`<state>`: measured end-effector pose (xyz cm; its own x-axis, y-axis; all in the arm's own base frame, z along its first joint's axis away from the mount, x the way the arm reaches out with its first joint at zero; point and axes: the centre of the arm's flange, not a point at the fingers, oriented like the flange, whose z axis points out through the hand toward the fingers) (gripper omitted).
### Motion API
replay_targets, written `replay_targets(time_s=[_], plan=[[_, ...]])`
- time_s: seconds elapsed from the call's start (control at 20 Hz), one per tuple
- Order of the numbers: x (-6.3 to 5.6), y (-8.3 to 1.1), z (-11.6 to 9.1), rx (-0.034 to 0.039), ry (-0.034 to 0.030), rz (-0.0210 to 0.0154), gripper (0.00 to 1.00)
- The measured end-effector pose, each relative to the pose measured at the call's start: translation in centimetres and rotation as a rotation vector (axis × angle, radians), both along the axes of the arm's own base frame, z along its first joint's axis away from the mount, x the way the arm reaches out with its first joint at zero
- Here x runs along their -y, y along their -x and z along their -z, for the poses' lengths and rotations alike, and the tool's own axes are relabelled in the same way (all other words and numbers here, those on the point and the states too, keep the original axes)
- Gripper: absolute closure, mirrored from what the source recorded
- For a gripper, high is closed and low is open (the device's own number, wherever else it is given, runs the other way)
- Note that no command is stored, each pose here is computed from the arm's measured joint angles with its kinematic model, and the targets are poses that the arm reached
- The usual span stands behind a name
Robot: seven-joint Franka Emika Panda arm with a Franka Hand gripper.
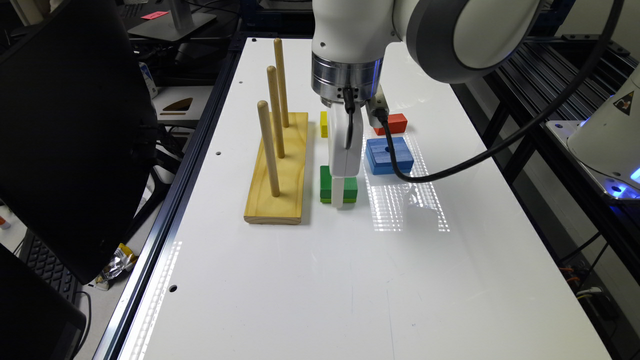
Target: Pick up green block.
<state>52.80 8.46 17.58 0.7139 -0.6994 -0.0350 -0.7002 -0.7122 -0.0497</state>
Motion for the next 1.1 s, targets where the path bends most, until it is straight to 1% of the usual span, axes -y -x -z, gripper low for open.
replay_targets(time_s=[0.2, 0.3, 0.35, 0.4, 0.5, 0.6, 0.65, 0.7, 0.8, 0.9, 1.0, 1.05, 1.1], plan=[[0.1, 0.0, 0.0, -0.0001, 0.0006, 0.0006, 1.0], [0.1, -0.08, -0.4, 0.0045, 0.0011, 0.0008, 1.0], [0.1, -0.18, -1.0, 0.0076, 0.0026, 0.0002, 1.0], [0.1, -0.22, -1.6, 0.0078, 0.0043, -0.0005, 1.0], [0.1, -0.26, -2.8, 0.0055, 0.0084, -0.0021, 1.0], [0.1, -0.24, -3.4, 0.0041, 0.0108, -0.003, 1.0], [0.1, -0.27, -3.8, 0.0062, 0.0116, -0.0034, 1.0], [0.1, -0.35, -4.5, 0.0099, 0.0131, -0.004, 1.0], [0.1, -0.33, -6.5, 0.011, 0.0191, -0.006, 1.0], [0.1, -0.14, -8.2, 0.0084, 0.025, -0.0073, 1.0], [0.1, 0.07, -8.9, 0.0081, 0.0279, -0.0082, 1.0], [0.1, 0.09, -9.2, 0.011, 0.0285, -0.0084, 1.0], [0.1, 0.06, -9.8, 0.016, 0.0293, -0.0085, 1.0]])
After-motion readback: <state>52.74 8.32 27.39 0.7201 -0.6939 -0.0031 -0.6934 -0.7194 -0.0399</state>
